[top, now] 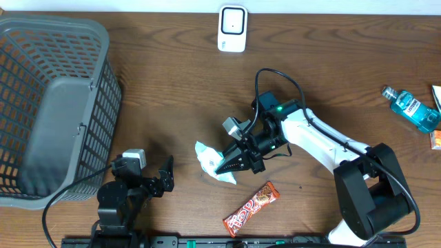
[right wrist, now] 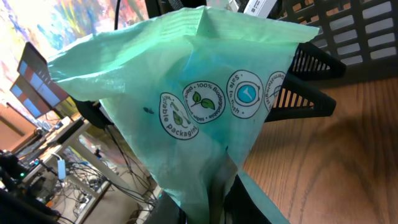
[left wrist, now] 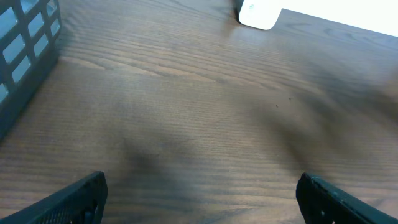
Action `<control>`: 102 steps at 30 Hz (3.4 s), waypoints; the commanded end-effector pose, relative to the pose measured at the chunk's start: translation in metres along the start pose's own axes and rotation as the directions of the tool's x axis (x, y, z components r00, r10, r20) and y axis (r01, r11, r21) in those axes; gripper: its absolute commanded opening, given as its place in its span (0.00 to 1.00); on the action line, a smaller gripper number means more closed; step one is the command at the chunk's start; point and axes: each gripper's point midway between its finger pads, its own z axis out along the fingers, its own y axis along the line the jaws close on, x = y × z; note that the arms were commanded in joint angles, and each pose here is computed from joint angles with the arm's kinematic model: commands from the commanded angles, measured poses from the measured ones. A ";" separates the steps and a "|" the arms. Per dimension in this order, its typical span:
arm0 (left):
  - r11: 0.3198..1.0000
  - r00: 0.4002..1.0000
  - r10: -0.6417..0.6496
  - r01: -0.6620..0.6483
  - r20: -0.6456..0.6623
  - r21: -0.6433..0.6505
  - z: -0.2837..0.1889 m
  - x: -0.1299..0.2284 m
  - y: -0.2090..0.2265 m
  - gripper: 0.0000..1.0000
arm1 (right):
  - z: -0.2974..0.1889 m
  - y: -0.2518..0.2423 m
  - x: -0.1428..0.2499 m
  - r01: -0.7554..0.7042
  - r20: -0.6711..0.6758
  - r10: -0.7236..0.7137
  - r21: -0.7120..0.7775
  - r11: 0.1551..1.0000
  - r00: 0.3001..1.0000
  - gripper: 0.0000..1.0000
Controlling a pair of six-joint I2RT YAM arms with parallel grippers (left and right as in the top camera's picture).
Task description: Scan the item barcode
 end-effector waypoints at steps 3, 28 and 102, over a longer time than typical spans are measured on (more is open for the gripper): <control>1.000 1.000 -0.003 0.003 -0.015 0.004 0.001 0.005 0.000 0.96 | 0.000 0.006 -0.010 0.039 0.048 -0.038 -0.020 0.999 0.998 0.01; 1.000 1.000 -0.003 0.003 -0.016 0.004 0.001 0.005 0.000 0.96 | -0.174 -0.183 -0.024 0.067 -0.061 0.425 0.998 0.002 0.903 0.01; 1.000 1.000 -0.003 0.003 -0.016 0.004 0.001 0.005 0.000 0.96 | -0.531 -0.078 0.182 0.075 0.818 0.507 0.507 -0.859 0.274 0.01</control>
